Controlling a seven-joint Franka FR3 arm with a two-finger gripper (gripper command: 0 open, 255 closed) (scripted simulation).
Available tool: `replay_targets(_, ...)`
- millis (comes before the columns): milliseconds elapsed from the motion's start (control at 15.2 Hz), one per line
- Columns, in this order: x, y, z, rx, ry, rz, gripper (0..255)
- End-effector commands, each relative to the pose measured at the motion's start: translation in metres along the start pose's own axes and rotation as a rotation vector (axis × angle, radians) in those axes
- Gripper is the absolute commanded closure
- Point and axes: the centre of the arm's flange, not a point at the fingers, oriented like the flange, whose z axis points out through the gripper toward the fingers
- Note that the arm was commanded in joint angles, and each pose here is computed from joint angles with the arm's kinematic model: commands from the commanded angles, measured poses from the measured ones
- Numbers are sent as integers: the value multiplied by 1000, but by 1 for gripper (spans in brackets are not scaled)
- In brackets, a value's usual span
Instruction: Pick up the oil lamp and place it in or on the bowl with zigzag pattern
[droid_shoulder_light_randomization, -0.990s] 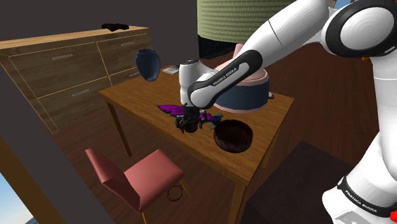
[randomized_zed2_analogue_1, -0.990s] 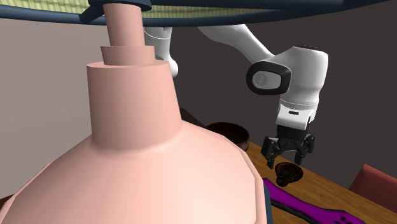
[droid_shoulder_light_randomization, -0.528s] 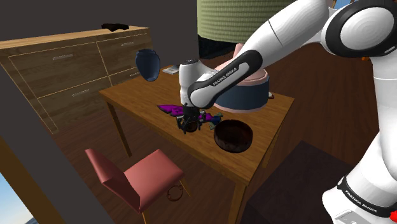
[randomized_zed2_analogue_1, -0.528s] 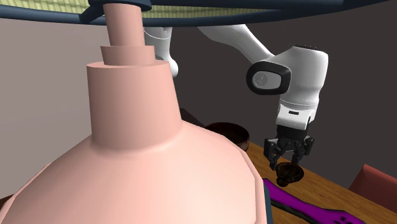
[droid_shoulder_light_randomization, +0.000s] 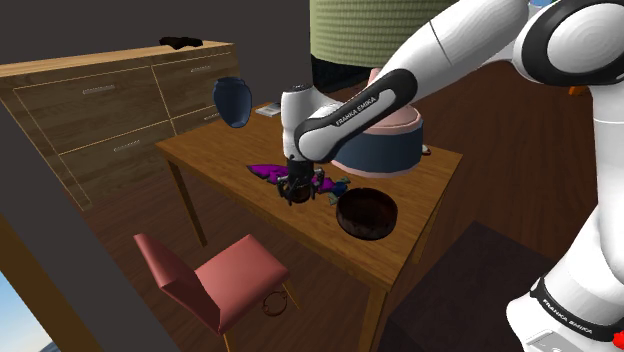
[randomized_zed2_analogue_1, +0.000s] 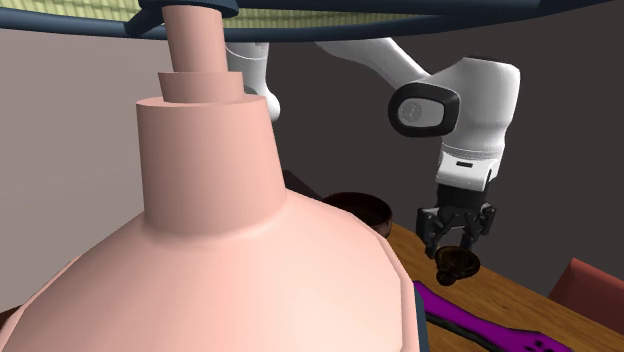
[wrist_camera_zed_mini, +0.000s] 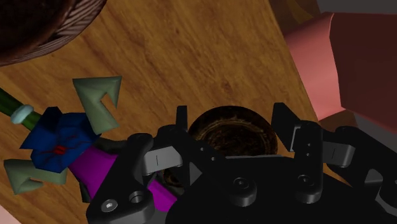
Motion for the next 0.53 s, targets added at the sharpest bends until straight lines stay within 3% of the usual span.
replay_targets(0, 1, 0, -11, 0, 0, 0, 255)
replay_targets(462, 1, -1, -48, 0, 0, 0, 255)
